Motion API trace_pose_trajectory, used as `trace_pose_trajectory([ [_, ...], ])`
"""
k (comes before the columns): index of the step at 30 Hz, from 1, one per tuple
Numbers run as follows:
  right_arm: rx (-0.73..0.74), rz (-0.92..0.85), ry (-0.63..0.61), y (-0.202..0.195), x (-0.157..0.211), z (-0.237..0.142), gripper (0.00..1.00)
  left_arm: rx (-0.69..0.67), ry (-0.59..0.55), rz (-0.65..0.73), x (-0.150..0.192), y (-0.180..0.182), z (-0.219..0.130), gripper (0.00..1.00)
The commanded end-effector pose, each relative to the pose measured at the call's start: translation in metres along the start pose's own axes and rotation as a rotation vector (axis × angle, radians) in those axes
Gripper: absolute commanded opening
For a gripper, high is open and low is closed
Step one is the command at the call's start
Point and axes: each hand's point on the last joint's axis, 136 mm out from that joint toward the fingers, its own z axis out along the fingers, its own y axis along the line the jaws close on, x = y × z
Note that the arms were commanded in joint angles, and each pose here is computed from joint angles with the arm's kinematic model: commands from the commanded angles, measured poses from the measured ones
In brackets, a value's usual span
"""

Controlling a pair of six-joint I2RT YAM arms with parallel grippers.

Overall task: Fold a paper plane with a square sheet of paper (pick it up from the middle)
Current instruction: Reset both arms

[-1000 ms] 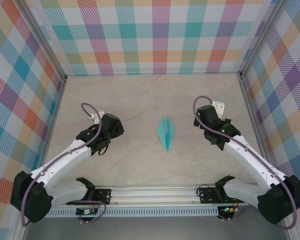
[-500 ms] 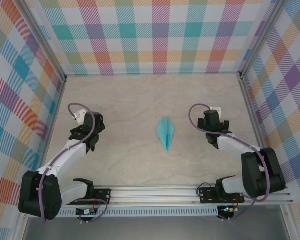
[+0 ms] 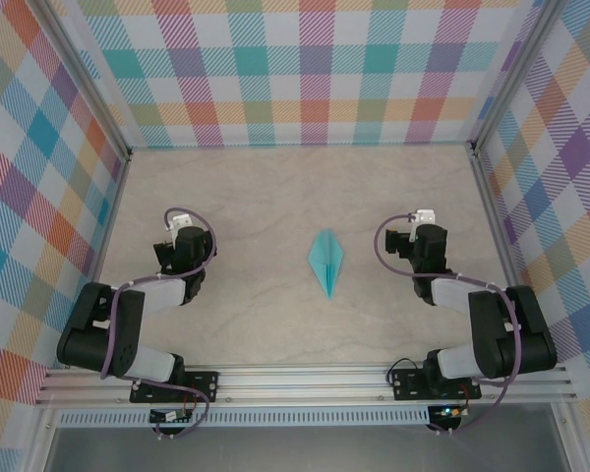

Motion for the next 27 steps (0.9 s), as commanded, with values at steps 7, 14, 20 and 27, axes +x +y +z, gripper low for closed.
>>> trace_pose_trajectory([
  [7, -0.114, 0.037, -0.082, 0.004, -0.019, 0.015, 0.99, 0.21, -0.084, -0.023, -0.007, -0.02, 0.017, 0.99],
  [14, -0.104, 0.084, -0.078, -0.005, -0.008, 0.02, 1.0, 0.181, -0.095, -0.039, -0.006, -0.013, 0.018, 1.0],
  [20, -0.104, 0.093, -0.083, -0.007, -0.009, 0.02, 1.0, 0.186, -0.103, -0.037, -0.008, -0.015, 0.018, 1.0],
  [27, -0.106, 0.087, -0.082, -0.007, -0.009, 0.02, 1.0, 0.184, -0.101, -0.036, -0.007, -0.014, 0.018, 1.0],
])
